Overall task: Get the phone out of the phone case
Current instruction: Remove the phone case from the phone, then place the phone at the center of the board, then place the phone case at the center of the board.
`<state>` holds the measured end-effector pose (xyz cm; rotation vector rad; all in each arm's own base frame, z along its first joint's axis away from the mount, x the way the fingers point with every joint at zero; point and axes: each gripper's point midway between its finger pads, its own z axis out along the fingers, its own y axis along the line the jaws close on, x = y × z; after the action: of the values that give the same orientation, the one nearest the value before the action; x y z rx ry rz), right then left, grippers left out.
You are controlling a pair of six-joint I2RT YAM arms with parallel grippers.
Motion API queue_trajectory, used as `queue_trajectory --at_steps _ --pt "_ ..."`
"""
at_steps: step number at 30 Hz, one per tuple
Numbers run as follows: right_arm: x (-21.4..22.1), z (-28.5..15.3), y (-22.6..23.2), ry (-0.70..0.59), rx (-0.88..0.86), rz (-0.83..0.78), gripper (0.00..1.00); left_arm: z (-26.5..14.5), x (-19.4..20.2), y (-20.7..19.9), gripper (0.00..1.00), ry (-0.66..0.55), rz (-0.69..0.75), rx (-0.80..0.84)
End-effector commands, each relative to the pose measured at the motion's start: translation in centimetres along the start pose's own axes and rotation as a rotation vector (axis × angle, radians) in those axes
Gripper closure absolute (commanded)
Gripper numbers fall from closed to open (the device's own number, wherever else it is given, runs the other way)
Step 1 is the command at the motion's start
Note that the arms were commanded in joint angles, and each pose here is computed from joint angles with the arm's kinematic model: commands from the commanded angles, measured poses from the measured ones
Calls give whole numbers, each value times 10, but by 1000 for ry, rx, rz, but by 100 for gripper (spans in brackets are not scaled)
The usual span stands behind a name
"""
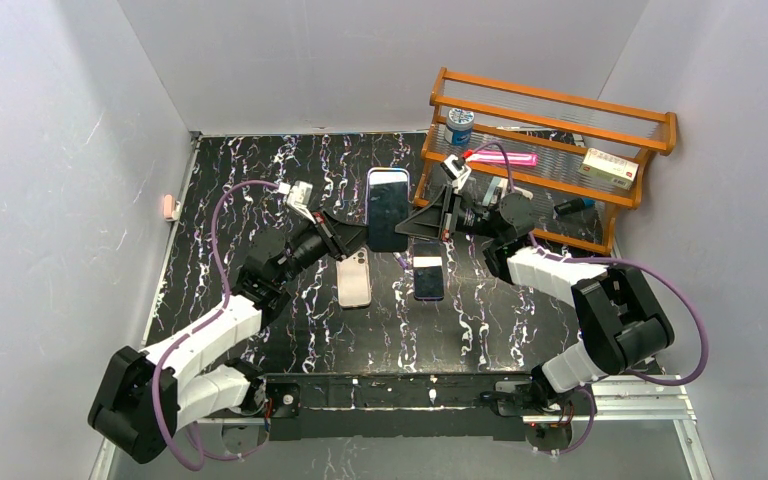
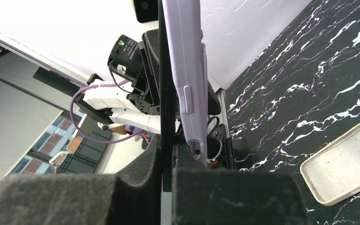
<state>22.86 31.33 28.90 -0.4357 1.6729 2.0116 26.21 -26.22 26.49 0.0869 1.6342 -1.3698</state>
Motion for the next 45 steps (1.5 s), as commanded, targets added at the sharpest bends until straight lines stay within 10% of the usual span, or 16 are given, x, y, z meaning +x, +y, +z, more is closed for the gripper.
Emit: queue_trajectory --at_steps 1,12,26,45 --pt "23 -4 36 128 -108 -94 99 4 -27 1 100 -97 87 -35" --pt "34 -19 -3 194 87 -125 99 -36 -37 76 100 -84 249 -516" --pt "25 -138 -120 108 720 -32 99 -111 26 148 100 196 110 -851" --pt "64 -203 -197 145 1029 154 99 -142 103 187 97 452 -90 -926"
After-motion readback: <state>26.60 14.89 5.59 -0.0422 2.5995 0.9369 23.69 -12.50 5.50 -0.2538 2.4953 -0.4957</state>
